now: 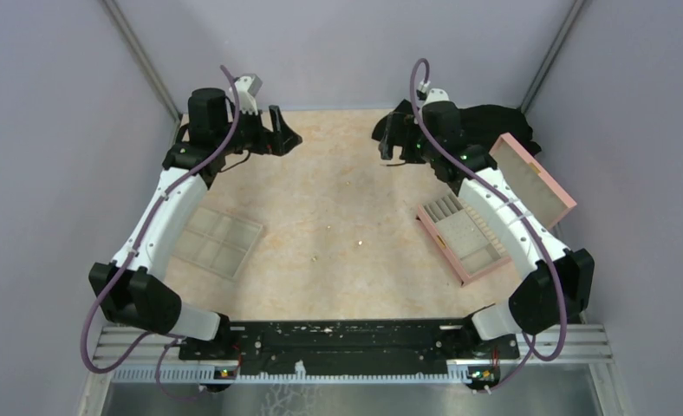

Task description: Organize the mixed jewelry

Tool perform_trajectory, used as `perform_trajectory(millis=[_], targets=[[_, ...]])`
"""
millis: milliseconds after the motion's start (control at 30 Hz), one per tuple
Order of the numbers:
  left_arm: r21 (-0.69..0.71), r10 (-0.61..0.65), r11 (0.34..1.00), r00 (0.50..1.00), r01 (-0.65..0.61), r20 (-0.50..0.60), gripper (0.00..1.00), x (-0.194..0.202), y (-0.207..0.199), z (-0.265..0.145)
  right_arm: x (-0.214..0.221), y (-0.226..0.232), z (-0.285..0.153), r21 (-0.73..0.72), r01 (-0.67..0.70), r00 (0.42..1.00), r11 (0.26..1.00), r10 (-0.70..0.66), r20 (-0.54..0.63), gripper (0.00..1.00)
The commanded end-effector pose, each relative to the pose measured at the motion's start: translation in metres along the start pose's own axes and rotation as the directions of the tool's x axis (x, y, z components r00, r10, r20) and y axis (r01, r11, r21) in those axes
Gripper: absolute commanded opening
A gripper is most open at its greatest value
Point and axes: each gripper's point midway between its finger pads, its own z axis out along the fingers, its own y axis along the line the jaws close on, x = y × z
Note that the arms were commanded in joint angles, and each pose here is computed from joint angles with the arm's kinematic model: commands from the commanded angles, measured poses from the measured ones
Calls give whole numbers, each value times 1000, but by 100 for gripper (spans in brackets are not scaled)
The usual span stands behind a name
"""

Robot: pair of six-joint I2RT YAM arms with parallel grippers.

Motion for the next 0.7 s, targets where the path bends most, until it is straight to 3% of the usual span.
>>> perform_trajectory(millis=[0,233,467,567,667], targets=[[-106,-10,994,999,14,34,99,-9,16,-6,-26,15,-4,-41,-44,994,998,47,96,96],[-260,-96,960,995,100,27,99,4,53,-9,-26,12,-4,-23,-45,995,999,46,92,96],[-444,-187,879,982,172,10,99,30,88,-11,-15,-12,-12,102,-83,994,991,76,76,96],[-399,-188,907,977,134,-101,98,53,75,4,-8,-24,-24,151,-98,993,984,87,79,96],[-423,-110,906,970,8,-216,98,77,59,20,4,-36,-37,198,-117,991,973,103,80,96]])
